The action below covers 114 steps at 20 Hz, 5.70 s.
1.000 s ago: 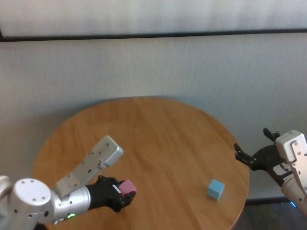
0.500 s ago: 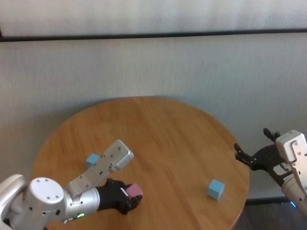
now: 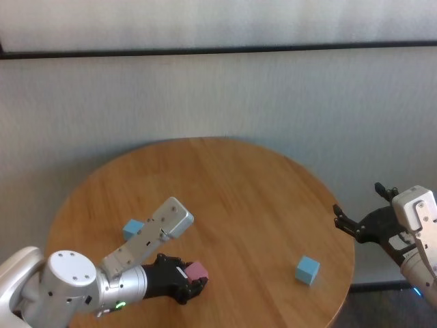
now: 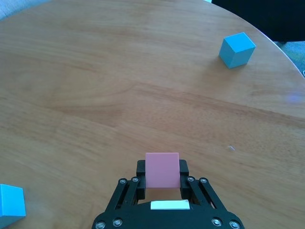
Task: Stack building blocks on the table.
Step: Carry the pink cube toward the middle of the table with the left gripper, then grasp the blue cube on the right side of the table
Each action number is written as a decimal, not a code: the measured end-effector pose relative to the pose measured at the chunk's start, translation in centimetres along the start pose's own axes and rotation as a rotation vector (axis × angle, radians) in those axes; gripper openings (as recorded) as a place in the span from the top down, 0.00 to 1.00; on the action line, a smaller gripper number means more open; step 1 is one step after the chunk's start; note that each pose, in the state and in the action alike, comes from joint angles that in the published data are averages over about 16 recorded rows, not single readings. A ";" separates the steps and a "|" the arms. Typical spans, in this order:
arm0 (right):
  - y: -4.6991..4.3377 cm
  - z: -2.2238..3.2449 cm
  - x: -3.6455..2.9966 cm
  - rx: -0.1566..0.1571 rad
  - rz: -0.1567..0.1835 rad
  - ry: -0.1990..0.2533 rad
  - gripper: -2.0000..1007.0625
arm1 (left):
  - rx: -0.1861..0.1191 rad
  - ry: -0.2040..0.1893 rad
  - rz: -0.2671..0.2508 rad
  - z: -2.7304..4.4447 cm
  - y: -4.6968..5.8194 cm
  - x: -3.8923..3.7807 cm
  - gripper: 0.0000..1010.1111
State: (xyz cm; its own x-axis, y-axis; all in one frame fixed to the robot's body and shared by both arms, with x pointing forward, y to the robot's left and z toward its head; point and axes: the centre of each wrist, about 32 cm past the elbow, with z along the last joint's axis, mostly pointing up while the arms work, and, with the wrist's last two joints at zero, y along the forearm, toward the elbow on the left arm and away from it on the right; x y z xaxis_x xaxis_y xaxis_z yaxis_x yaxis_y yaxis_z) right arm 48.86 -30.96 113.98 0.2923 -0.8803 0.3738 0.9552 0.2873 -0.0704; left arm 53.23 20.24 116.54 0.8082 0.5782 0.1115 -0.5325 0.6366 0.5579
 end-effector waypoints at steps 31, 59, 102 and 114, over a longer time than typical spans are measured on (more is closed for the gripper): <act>0.00 0.00 0.00 0.000 0.000 0.000 0.00 | -0.203 0.187 0.194 -1.22 3.8 2.07 0.01; -1.36 0.60 0.14 -0.057 0.164 0.047 0.00 | -0.495 0.258 0.708 -4.37 4.8 0.61 0.01; 1.14 -0.82 -0.16 -0.283 0.427 0.198 0.00 | -0.483 0.258 0.697 -4.23 4.7 0.69 0.01; 2.46 -1.10 -0.24 -0.318 0.440 0.211 0.00 | -0.483 0.258 0.697 -4.23 4.7 0.69 0.01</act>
State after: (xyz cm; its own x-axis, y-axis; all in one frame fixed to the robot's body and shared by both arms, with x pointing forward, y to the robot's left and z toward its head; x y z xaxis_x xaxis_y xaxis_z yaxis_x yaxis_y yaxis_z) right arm 51.20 -30.46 112.70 0.6361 -0.7695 0.0564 0.6992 0.5440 -0.4639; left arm 50.21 25.81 115.77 0.2099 0.9749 0.0748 -0.9777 0.2091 0.0181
